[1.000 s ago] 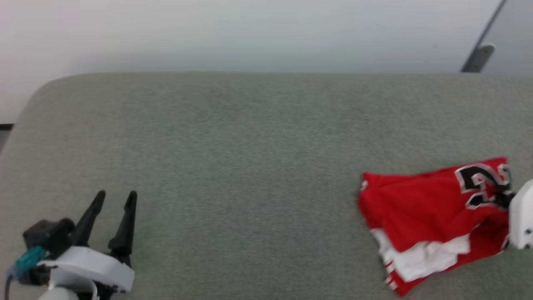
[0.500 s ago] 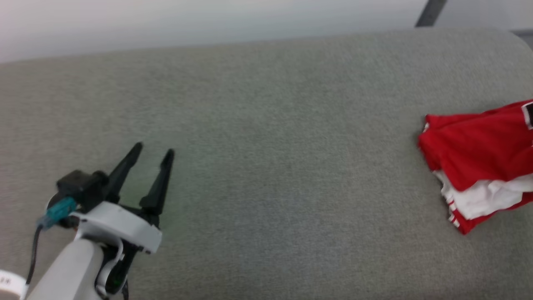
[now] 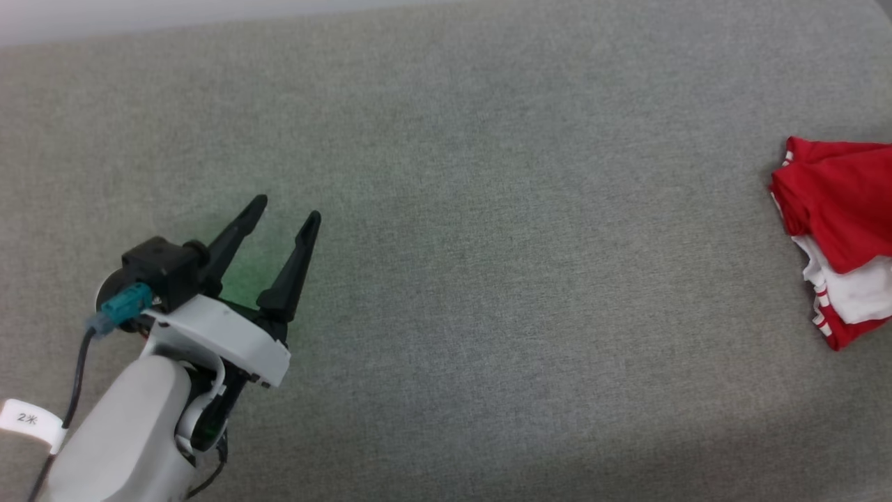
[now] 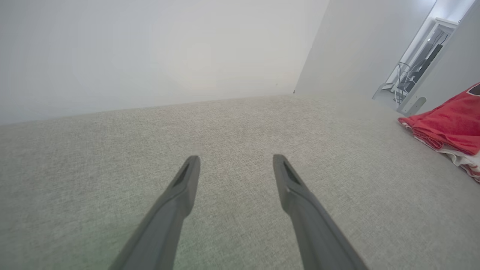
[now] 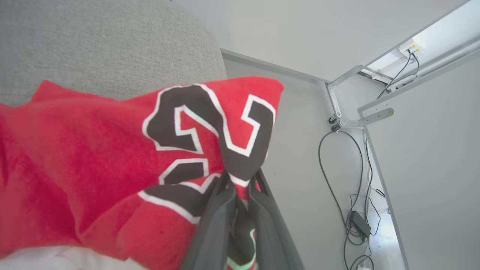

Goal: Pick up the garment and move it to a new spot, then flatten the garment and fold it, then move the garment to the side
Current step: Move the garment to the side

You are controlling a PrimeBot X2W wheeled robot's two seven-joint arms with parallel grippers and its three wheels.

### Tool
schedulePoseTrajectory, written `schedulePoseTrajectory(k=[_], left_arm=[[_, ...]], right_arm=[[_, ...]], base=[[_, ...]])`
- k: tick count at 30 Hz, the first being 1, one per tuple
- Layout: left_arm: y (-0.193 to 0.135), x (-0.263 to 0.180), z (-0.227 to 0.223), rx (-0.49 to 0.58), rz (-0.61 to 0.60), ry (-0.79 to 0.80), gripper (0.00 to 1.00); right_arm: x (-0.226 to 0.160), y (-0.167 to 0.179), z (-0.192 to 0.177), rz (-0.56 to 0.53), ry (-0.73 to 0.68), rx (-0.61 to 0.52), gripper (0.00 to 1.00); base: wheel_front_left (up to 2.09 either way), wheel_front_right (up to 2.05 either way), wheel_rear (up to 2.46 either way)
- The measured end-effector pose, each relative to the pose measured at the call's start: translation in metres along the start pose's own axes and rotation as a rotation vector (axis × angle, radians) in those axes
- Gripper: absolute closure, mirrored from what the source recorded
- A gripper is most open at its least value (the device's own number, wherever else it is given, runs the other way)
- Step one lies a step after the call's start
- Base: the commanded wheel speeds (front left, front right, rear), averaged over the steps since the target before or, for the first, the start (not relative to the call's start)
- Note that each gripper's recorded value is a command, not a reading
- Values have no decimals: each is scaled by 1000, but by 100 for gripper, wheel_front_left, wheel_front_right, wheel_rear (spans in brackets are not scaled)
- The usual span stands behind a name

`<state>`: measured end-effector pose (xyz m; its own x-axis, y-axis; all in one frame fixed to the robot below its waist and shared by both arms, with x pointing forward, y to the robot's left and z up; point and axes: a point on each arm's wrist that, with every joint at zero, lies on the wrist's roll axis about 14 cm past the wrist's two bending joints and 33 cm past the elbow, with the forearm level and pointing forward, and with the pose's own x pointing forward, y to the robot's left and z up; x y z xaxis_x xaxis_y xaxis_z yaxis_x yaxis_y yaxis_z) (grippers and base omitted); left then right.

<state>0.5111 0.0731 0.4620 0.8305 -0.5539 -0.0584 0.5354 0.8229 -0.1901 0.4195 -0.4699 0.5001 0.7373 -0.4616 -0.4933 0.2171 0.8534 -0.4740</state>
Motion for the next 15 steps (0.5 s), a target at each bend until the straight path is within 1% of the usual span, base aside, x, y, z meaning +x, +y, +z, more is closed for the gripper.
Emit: schedulePoseTrajectory(k=[3, 9, 10, 12, 13, 14, 15], left_arm=[[3, 1, -6, -3, -1, 12, 0], [10, -2, -10, -9, 15, 22, 0], [11, -3, -10, -10, 18, 23, 0], [14, -5, -10, -10, 26, 25, 0], [15, -5, -10, -12, 29, 25, 0], [16, -6, -10, -9, 32, 24, 0], [18, -6, -9, -8, 35, 23, 0]], right_arm=[[7, 0, -7, -15, 17, -3, 100], [19, 12, -22, -13, 48, 10, 99], [20, 14, -25, -13, 54, 16, 89], [23, 16, -26, -15, 55, 34, 66], [24, 16, -26, -18, 53, 34, 57], [25, 17, -26, -19, 53, 30, 17], [26, 18, -25, -19, 49, 27, 0]], base=[[0, 0, 0], [0, 0, 0], [0, 0, 0], [0, 0, 0], [0, 0, 0], [0, 0, 0], [0, 0, 0]])
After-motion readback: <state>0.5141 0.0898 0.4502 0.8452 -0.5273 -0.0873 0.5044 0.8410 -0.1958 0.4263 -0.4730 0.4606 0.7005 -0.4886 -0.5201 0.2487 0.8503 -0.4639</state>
